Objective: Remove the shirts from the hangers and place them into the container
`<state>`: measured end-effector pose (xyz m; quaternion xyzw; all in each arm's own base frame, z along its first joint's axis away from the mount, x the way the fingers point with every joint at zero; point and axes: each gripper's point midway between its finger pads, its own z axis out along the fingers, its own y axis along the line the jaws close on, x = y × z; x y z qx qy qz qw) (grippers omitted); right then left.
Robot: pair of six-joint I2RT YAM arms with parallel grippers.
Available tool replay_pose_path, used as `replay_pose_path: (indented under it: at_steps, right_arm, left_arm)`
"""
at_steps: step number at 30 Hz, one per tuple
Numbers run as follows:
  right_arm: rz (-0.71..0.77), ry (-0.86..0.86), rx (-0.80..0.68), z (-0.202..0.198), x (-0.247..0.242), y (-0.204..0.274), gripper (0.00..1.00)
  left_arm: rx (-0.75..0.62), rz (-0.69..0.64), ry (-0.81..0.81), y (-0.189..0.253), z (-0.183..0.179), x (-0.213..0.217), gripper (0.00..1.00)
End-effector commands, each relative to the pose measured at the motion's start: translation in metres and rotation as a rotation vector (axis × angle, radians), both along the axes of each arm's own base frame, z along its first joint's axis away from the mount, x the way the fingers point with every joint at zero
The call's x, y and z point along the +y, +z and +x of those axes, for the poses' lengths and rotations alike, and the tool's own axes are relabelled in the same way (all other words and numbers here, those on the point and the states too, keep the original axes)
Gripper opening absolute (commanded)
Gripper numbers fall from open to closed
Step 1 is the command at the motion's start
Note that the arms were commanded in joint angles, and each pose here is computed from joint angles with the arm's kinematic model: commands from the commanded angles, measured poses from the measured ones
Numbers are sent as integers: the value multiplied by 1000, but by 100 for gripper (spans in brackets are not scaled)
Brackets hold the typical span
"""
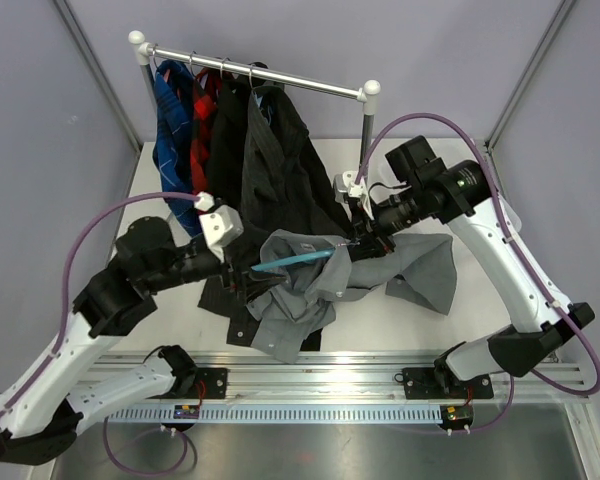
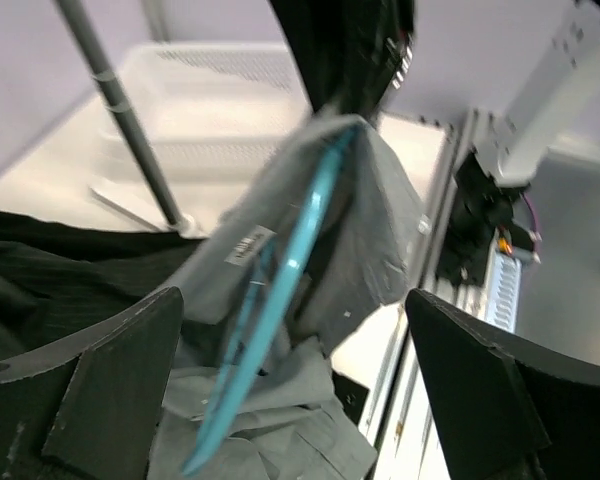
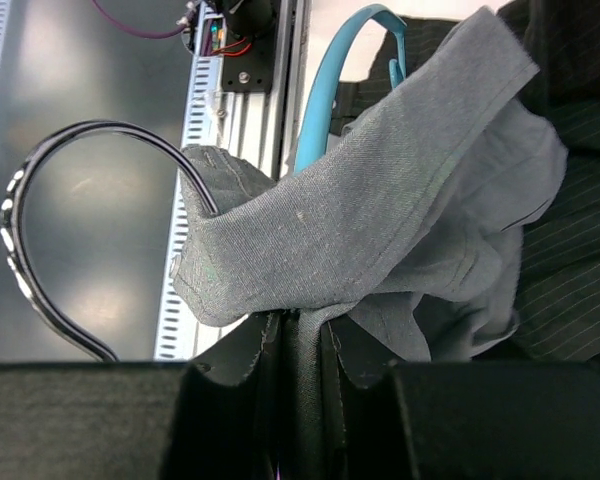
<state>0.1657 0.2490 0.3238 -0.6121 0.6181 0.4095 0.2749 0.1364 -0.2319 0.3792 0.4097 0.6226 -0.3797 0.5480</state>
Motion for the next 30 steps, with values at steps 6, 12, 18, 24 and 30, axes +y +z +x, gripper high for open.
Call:
replay_pose_path:
  at_steps: [6, 12, 18, 24, 30]
  right_arm:
    - [-7, 68, 19, -15, -8, 8, 0]
    - [-1, 64, 20, -17, -8, 7, 0]
    - [17, 77, 43, -20, -6, 8, 0]
    - [16, 68, 61, -20, -5, 7, 0]
    - [-18, -11, 51, -8, -5, -1, 10]
  left_arm:
    - [24, 205, -165, -61, 2, -38, 83]
    - [-98, 356, 43, -89, 42, -27, 70]
    - [-133, 376, 35, -103, 45, -28, 34]
    - [-154, 308, -3, -102, 36, -34, 1]
    - [-66, 160, -28, -84, 20, -41, 0]
